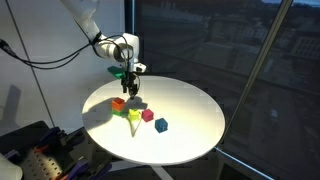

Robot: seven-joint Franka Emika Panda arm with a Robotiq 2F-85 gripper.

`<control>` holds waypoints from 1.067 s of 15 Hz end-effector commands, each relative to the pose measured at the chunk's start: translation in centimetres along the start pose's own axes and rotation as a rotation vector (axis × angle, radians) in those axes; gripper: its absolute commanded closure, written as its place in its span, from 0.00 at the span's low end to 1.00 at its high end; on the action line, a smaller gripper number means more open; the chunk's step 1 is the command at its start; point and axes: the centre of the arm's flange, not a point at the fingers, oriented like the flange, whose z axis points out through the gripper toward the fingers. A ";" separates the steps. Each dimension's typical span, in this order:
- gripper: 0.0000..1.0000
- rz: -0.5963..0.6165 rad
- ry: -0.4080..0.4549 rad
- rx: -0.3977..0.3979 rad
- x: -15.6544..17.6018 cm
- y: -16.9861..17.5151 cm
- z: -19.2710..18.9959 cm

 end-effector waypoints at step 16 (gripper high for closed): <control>0.00 -0.130 0.024 0.010 -2.3 -1.8 -1.5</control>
